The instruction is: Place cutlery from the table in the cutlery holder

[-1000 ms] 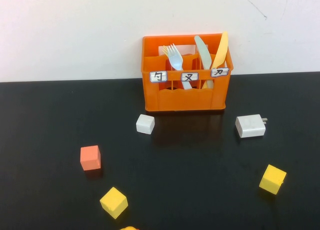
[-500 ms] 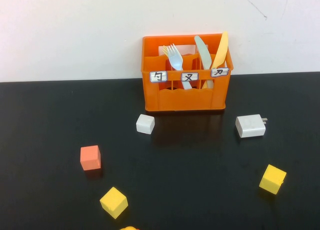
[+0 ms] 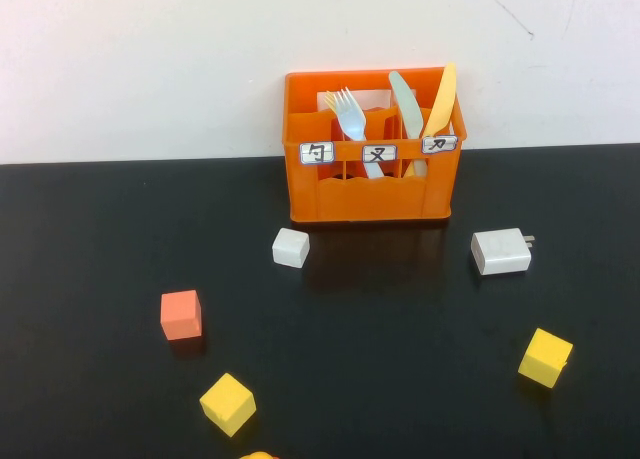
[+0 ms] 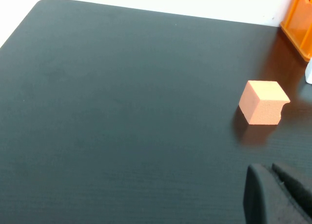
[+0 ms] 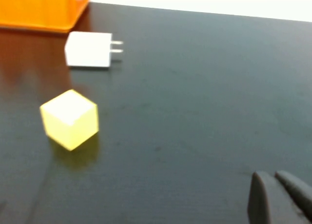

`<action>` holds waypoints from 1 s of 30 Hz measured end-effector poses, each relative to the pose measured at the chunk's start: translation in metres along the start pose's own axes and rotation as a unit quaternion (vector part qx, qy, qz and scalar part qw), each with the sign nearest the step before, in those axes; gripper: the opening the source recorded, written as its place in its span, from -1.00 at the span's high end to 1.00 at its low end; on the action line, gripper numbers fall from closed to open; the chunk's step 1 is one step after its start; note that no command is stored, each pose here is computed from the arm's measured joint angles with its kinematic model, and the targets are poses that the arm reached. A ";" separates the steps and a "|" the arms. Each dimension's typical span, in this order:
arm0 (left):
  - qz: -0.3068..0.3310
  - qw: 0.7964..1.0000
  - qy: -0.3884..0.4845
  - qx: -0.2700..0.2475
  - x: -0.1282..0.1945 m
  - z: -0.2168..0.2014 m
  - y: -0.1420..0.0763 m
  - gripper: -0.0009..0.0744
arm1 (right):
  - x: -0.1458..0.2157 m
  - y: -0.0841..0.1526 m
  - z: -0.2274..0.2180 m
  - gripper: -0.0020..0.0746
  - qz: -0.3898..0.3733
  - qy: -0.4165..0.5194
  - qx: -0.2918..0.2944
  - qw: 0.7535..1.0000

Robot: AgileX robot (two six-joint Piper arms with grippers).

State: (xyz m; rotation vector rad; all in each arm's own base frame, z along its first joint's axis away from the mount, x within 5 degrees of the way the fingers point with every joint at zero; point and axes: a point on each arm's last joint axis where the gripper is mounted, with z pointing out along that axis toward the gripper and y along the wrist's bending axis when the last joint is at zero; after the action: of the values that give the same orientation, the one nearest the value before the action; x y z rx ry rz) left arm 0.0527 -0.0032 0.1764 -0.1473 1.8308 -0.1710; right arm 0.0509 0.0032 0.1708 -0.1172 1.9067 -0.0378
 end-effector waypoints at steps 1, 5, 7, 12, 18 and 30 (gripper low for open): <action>0.000 1.000 0.000 0.000 0.000 0.000 0.000 0.98 | 0.000 -0.001 0.000 0.93 0.007 0.001 0.005 1.000; 0.000 1.000 0.000 0.000 0.000 0.000 0.000 0.98 | 0.000 -0.003 0.000 0.93 0.023 0.001 0.014 1.000; 0.000 1.000 0.000 0.000 0.000 0.000 0.000 0.98 | 0.000 -0.003 0.000 0.93 0.027 0.001 0.018 0.999; 0.000 1.000 -0.001 0.000 -0.001 0.000 0.000 0.98 | 0.000 -0.003 0.000 0.93 0.048 0.001 0.019 0.999; 0.000 1.000 -0.001 0.000 -0.001 0.000 0.000 0.98 | 0.000 -0.004 0.000 0.93 0.056 0.001 0.020 0.998; 0.000 1.000 -0.001 0.000 -0.001 0.000 0.000 0.98 | 0.000 -0.004 0.000 0.93 0.055 0.000 0.020 0.998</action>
State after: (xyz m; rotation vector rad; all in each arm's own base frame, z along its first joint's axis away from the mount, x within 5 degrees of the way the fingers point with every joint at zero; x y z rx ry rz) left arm 0.0527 -0.0032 0.1770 -0.1471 1.8290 -0.1711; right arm 0.0510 -0.0005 0.1709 0.0149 1.9089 -0.0025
